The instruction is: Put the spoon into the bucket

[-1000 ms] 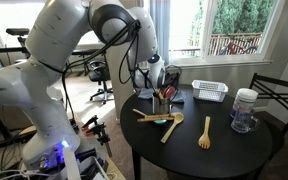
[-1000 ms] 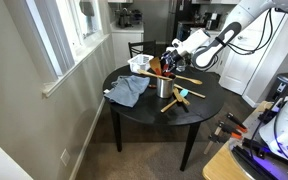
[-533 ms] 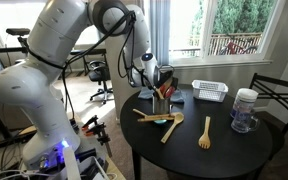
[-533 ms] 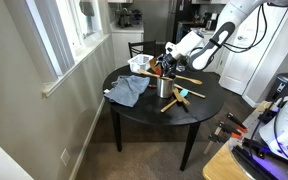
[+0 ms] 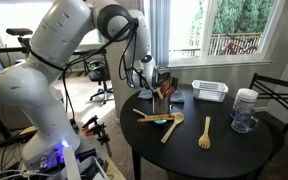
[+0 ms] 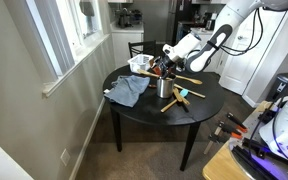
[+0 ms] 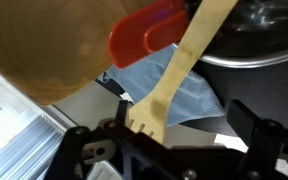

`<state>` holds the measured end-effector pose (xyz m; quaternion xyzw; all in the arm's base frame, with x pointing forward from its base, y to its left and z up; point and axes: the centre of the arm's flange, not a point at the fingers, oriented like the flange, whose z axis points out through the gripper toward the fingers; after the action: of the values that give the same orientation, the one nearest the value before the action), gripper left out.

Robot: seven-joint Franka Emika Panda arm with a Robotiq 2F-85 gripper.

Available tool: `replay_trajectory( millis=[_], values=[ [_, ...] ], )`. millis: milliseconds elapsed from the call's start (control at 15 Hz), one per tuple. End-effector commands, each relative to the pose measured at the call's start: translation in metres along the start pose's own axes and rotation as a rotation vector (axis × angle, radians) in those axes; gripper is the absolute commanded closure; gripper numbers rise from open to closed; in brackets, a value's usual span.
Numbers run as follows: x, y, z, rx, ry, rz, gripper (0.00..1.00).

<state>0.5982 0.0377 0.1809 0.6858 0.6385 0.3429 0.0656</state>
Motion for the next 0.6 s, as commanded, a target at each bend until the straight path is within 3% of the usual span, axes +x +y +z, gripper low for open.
replay_trajectory(
  millis=[0, 267, 533],
  values=[
    [-0.013, 0.019, -0.002, -0.025, 0.046, 0.063, 0.00],
    [-0.028, 0.034, 0.009, -0.036, 0.074, 0.126, 0.00],
    [-0.025, 0.035, 0.021, 0.014, 0.117, 0.166, 0.00]
  ],
)
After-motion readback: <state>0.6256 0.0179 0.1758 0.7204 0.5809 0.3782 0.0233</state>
